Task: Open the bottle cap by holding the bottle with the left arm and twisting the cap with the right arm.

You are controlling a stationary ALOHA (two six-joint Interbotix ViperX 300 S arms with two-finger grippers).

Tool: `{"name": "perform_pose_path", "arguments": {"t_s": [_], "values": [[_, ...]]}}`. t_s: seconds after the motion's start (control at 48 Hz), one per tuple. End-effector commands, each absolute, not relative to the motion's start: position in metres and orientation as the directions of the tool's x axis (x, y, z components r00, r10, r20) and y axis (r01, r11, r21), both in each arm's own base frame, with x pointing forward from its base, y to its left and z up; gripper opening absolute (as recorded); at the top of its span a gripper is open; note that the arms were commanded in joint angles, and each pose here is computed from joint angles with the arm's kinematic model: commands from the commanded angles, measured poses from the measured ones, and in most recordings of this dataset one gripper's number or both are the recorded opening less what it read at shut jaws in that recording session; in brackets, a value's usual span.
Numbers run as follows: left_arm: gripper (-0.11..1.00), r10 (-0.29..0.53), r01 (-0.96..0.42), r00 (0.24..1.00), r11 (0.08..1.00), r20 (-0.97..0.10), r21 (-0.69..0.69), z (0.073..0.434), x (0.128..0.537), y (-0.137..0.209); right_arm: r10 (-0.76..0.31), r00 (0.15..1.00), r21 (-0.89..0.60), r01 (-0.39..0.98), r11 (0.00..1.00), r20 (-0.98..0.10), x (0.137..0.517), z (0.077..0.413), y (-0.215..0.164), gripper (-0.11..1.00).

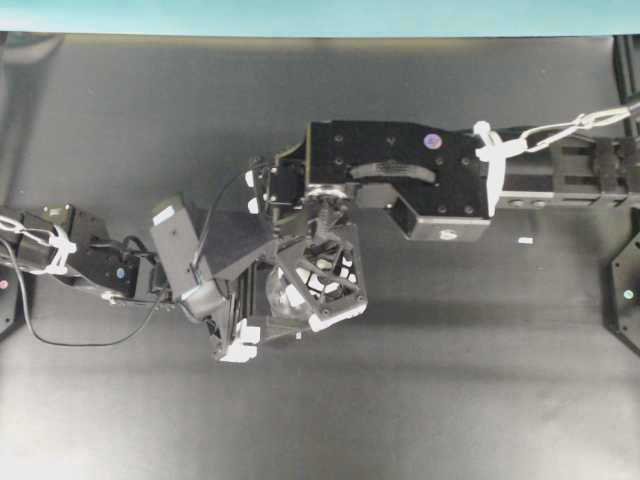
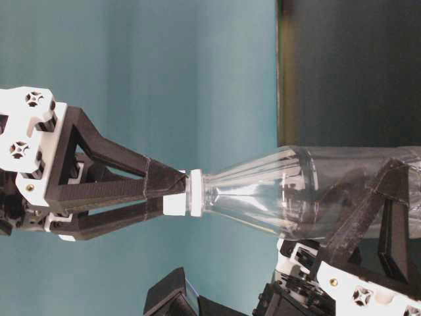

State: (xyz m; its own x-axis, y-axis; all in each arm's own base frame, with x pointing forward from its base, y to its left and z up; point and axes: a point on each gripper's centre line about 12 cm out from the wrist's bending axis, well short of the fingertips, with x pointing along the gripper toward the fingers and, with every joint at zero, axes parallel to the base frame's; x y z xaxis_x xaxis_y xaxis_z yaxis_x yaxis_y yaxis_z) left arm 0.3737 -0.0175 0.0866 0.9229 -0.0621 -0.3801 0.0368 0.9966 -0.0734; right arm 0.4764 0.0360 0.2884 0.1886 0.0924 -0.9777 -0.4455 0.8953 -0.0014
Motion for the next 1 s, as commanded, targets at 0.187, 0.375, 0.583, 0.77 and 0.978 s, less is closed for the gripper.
{"name": "perform_pose_path", "arguments": {"t_s": [0.187, 0.375, 0.583, 0.77, 0.978], "values": [[0.81, -0.066, 0.041, 0.920, 0.996, -0.387, -0.074, 0.086, 0.375, -0.018, 0.092, 0.240, -0.012, -0.400, 0.916, -0.966, 0.473, 0.294, 0.035, 0.71], [0.81, -0.067, 0.042, 0.919, 0.996, -0.389, -0.074, 0.085, 0.375, -0.019, 0.093, 0.302, -0.017, -0.343, 0.939, -0.949, 0.467, 0.315, 0.034, 0.78], [0.81, -0.065, 0.040, 0.921, 0.997, -0.384, -0.071, 0.086, 0.376, -0.018, 0.095, 0.343, -0.002, -0.272, 0.962, -0.934, 0.445, 0.341, 0.034, 0.78], [0.86, -0.063, 0.038, 0.922, 0.997, -0.382, -0.074, 0.087, 0.377, -0.017, 0.098, 0.368, 0.015, -0.223, 0.975, -0.924, 0.419, 0.351, 0.035, 0.78], [0.99, -0.058, 0.033, 0.928, 0.997, -0.369, -0.074, 0.092, 0.378, -0.015, 0.106, 0.432, 0.047, -0.144, 0.988, -0.896, 0.395, 0.347, 0.037, 0.78]]}}
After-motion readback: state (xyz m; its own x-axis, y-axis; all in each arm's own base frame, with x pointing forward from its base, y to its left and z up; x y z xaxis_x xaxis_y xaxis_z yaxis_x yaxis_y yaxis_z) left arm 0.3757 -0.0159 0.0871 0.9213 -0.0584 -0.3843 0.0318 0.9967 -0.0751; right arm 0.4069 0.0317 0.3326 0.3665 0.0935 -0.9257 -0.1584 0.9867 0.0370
